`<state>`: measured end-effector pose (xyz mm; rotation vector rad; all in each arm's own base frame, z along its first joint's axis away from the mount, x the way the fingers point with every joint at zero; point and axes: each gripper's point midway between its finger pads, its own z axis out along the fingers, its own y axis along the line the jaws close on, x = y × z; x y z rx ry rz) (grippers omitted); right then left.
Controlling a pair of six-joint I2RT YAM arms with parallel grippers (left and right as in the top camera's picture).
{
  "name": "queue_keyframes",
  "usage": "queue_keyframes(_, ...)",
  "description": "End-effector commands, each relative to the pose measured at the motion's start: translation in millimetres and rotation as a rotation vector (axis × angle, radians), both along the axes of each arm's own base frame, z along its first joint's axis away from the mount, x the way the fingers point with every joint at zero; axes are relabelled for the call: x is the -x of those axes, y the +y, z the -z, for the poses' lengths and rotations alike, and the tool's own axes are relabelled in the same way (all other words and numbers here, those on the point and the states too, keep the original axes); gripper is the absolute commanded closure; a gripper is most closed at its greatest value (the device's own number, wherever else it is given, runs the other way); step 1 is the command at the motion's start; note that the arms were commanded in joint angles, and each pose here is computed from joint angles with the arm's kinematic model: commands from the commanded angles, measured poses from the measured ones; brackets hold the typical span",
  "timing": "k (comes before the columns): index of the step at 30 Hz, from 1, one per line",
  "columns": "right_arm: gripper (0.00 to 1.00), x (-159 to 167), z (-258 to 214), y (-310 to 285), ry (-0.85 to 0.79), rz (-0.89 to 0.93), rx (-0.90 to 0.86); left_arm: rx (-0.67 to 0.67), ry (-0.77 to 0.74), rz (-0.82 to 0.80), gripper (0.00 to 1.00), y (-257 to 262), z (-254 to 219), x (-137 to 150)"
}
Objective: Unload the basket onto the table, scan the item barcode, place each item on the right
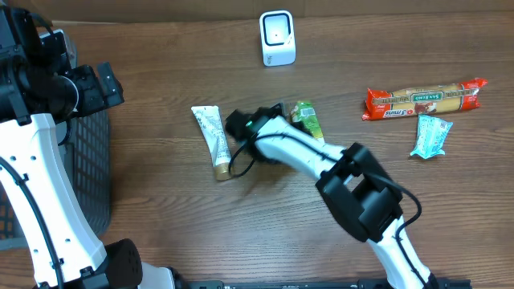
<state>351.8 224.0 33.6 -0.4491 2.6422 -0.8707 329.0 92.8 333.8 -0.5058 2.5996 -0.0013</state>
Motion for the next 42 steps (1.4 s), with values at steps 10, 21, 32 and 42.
queue_keyframes(10, 0.26, 36, -6, 73, 0.148, -0.22, -0.154, -0.015, -0.012, 0.02, 0.0, 0, -4, -1)
queue_keyframes(21, 0.09, -29, -81, 17, 0.226, -0.032, -0.553, -0.015, -0.013, 0.02, 0.0, 0, -4, -1)
queue_keyframes(32, 0.07, -3, -14, -18, 0.591, -0.03, -1.022, -0.015, -0.013, 0.02, 0.0, 0, -4, -1)
queue_keyframes(42, 0.56, 16, 17, -7, 0.625, -0.069, -1.097, -0.015, -0.013, 0.02, 0.0, 0, -4, -1)
